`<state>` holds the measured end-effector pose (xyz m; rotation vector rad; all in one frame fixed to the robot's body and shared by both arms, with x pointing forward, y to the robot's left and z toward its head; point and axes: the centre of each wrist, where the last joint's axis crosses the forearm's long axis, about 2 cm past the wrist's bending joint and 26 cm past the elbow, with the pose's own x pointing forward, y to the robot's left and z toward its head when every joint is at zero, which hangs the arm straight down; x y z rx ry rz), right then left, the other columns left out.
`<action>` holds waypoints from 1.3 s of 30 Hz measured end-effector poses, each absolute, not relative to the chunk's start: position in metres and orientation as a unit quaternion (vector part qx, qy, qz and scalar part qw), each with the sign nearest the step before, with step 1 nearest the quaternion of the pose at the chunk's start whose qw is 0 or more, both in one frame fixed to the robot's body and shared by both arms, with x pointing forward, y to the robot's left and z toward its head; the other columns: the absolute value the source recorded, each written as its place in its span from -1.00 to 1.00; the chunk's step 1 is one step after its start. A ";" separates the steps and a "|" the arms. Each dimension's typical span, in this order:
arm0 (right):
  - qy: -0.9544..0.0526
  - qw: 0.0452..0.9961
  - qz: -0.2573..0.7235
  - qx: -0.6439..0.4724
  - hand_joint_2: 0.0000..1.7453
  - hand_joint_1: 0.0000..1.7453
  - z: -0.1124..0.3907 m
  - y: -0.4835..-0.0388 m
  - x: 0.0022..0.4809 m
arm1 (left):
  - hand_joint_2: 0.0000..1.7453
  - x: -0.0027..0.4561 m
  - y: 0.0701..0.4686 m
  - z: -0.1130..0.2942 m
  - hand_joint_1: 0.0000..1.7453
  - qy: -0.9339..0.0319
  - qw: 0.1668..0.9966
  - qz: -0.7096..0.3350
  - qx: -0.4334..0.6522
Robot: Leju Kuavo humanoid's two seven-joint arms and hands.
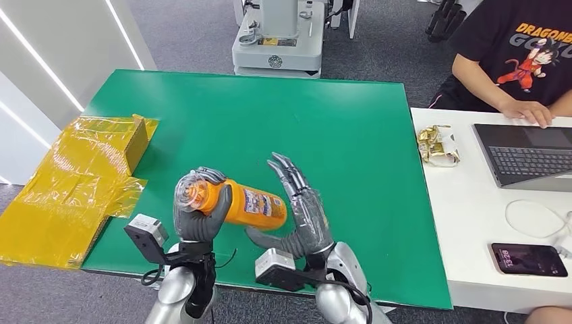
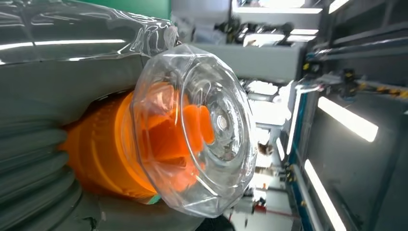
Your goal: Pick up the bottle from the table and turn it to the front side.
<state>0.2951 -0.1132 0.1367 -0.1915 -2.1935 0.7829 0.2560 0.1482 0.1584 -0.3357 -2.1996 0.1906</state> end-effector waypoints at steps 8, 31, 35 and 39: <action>-0.919 0.357 0.156 -0.064 1.00 -1.00 0.148 -0.114 0.281 | 1.00 0.256 0.181 0.167 1.00 -0.919 0.390 0.023 0.057; -0.935 0.340 0.091 -0.043 1.00 -1.00 0.158 -0.122 0.247 | 1.00 0.275 0.324 0.130 1.00 -0.733 0.252 -0.375 0.509; -0.935 0.340 0.091 -0.032 1.00 -1.00 0.158 -0.125 0.247 | 1.00 0.296 0.345 0.119 1.00 -0.668 0.281 -0.478 0.496; -0.936 0.340 0.091 -0.024 1.00 -1.00 0.158 -0.126 0.248 | 1.00 0.312 0.366 0.109 1.00 -0.605 0.303 -0.555 0.483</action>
